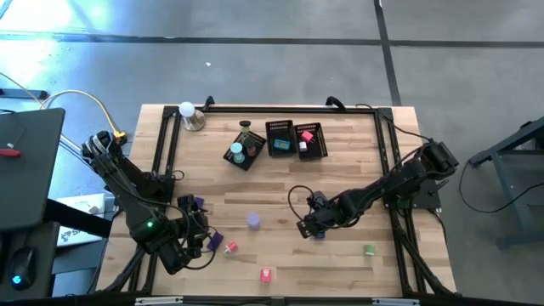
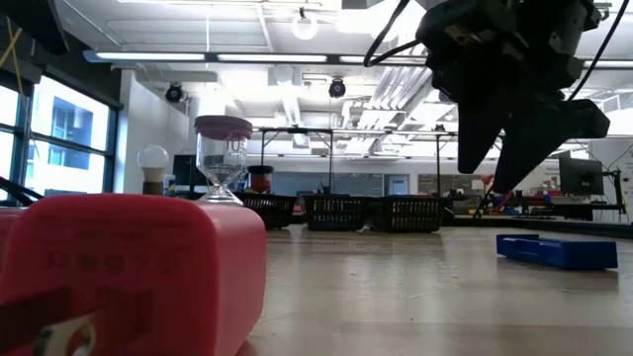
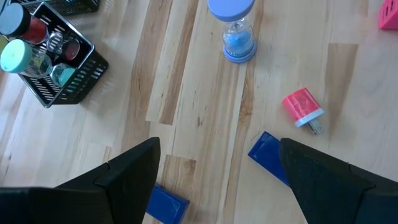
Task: Pick & Place Office items
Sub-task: Put the blue digital timer into the middle black bin
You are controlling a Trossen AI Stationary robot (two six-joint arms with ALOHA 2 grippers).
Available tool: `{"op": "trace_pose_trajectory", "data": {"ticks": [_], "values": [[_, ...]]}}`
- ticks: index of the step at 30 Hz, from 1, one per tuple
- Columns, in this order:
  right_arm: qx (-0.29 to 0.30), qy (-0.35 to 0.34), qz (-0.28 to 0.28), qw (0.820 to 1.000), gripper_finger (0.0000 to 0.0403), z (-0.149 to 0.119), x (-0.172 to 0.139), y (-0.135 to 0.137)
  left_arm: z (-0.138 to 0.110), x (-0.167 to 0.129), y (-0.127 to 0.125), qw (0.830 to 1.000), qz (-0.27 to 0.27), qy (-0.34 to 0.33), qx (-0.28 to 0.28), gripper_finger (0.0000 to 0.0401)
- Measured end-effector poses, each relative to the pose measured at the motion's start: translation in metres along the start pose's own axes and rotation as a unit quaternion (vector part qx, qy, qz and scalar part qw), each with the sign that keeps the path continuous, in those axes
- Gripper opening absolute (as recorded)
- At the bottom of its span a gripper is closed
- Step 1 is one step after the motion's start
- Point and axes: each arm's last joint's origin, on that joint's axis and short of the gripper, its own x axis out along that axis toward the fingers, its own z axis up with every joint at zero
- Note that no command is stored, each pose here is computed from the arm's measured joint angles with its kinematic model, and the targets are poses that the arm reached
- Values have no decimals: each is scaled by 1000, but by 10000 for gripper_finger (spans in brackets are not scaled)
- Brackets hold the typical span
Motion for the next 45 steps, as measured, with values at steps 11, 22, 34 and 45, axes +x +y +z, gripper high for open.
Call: {"op": "trace_pose_trajectory", "data": {"ticks": [11,22,34,45], "values": [[-42,-15,61,997,289,-13,-3,13,0,0,0,1000,0,0,-1,321],[58,48,-43,996,274,-19,10,-5,0,0,0,1000,2,-3,-4,321],[86,93,-100,987,252,-14,47,-10,-5,6,1,1000,13,-4,2,321],[84,104,-119,984,209,-12,50,-14,-9,10,2,1000,20,0,4,321]]}}
